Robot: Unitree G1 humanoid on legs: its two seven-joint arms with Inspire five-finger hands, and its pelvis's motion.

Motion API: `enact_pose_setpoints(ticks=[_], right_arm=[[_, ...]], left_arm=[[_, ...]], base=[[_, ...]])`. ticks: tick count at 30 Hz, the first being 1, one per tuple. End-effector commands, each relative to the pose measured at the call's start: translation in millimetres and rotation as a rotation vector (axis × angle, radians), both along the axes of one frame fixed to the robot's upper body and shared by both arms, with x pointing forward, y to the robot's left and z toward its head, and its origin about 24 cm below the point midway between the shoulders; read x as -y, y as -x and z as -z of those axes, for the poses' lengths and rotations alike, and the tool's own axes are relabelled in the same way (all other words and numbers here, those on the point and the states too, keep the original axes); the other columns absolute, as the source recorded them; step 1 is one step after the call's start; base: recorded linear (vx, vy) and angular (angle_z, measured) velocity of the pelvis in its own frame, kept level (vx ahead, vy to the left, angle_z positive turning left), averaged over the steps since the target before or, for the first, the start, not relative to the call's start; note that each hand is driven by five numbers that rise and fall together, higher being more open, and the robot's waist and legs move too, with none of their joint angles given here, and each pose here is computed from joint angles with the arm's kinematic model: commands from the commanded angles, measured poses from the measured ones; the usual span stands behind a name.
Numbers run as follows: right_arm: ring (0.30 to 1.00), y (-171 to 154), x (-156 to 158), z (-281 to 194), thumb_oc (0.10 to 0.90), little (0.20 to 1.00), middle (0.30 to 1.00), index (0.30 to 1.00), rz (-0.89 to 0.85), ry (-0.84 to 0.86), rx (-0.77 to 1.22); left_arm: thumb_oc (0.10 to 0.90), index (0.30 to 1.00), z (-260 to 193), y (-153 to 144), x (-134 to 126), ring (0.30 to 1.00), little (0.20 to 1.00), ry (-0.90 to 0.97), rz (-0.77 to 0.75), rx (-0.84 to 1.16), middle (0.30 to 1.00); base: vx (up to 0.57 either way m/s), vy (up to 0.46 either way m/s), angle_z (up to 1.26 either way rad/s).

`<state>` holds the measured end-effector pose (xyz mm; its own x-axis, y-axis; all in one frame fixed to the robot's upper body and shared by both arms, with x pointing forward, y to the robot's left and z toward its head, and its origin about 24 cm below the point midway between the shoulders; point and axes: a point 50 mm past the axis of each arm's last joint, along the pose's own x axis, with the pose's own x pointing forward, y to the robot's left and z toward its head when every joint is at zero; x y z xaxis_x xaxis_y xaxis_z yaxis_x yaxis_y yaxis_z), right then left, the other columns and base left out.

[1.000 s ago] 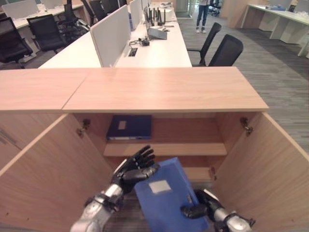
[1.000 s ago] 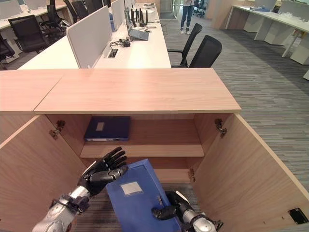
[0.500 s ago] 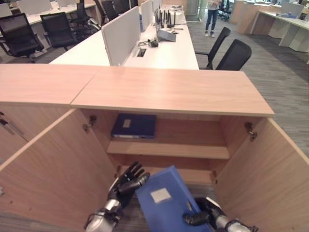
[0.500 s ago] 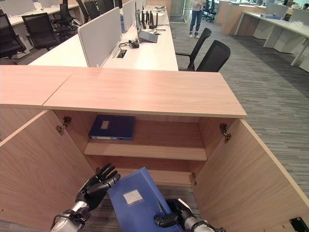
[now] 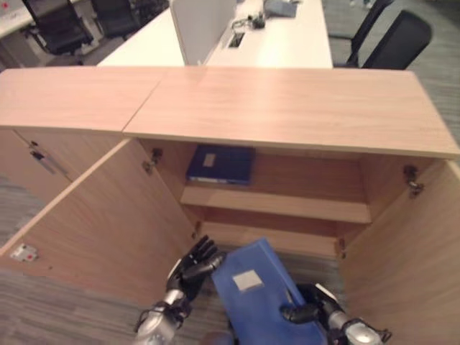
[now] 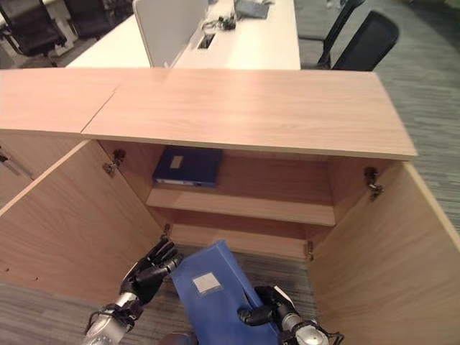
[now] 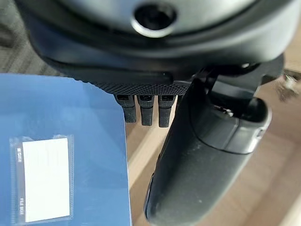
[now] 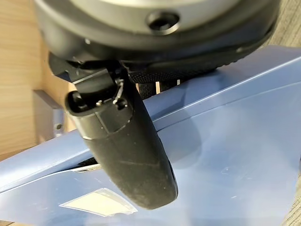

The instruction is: Put the empty folder in the office cabinet

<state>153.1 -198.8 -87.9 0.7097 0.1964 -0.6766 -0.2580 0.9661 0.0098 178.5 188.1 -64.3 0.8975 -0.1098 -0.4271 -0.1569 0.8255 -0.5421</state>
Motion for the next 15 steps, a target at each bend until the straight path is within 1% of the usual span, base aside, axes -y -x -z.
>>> enact_pose_setpoints(ticks=[1, 5, 6, 7, 8, 9, 10, 12, 13, 14, 15], right_arm=[[0.3, -47.9, -10.9, -46.8, 0.4, 0.3, 0.3, 0.3, 0.148, -0.206, 0.305], [0.3, -50.5, -14.2, -45.8, 0.4, 0.3, 0.3, 0.3, 0.173, -0.226, 0.294], [0.3, -53.7, -17.8, -46.9, 0.4, 0.3, 0.3, 0.3, 0.204, -0.257, 0.296], [0.3, -53.8, -17.7, -46.9, 0.4, 0.3, 0.3, 0.3, 0.204, -0.257, 0.296], [0.3, -55.7, -19.2, -48.0, 0.4, 0.3, 0.3, 0.3, 0.219, -0.274, 0.299], [0.3, -60.6, -22.6, -50.5, 0.4, 0.3, 0.3, 0.3, 0.241, -0.307, 0.308], [0.3, -64.8, -25.8, -52.8, 0.4, 0.3, 0.3, 0.3, 0.245, -0.325, 0.317], [0.3, -71.3, -30.9, -57.7, 0.4, 0.3, 0.3, 0.3, 0.234, -0.344, 0.339], [0.3, -71.3, -30.9, -57.8, 0.4, 0.3, 0.3, 0.3, 0.234, -0.344, 0.339], [0.3, -74.7, -32.6, -59.8, 0.4, 0.3, 0.3, 0.3, 0.221, -0.347, 0.347], [0.3, -76.3, -33.3, -64.7, 0.4, 0.3, 0.3, 0.3, 0.181, -0.343, 0.368]], left_arm=[[0.8, 0.9, 12.7, 22.2, -9.9, 0.9, 0.9, -0.084, 0.015, -0.1, 0.9], [0.8, 0.9, 27.2, 32.0, -19.1, 0.9, 0.9, -0.15, -0.028, -0.202, 0.9], [0.8, 0.9, 46.1, 45.3, -28.2, 0.9, 0.9, -0.206, -0.081, -0.331, 0.9], [0.8, 0.9, 46.2, 45.2, -28.1, 0.9, 0.9, -0.205, -0.081, -0.331, 0.9], [0.8, 0.9, 56.2, 54.6, -32.1, 0.9, 0.9, -0.231, -0.094, -0.402, 0.9], [0.8, 0.9, 80.6, 80.6, -41.5, 0.9, 0.9, -0.31, -0.108, -0.601, 0.9], [0.8, 0.9, 90.3, 95.2, -46.0, 0.9, 0.9, -0.35, -0.115, -0.705, 0.9], [0.8, 0.9, 99.0, 113.8, -51.0, 0.9, 0.9, -0.402, -0.112, -0.836, 0.9], [0.8, 0.9, 99.0, 113.8, -51.0, 0.9, 0.9, -0.402, -0.112, -0.836, 0.9], [0.8, 0.9, 102.1, 128.8, -55.1, 0.9, 0.9, -0.423, -0.096, -0.914, 0.9], [0.8, 0.9, 103.7, 166.7, -65.8, 0.9, 0.9, -0.475, -0.027, -1.083, 0.9]], base=[[0.25, 0.17, -0.51], [0.24, 0.214, -0.54], [0.22, 0.238, -0.59], [0.21, 0.23, -0.5], [0.17, 0.216, -0.17], [0.21, 0.297, -0.09], [0.18, 0.307, -0.02], [0.06, 0.167, -0.2], [0.09, 0.131, -0.36], [0.23, 0.343, -0.4], [0.23, 0.344, -0.35]])
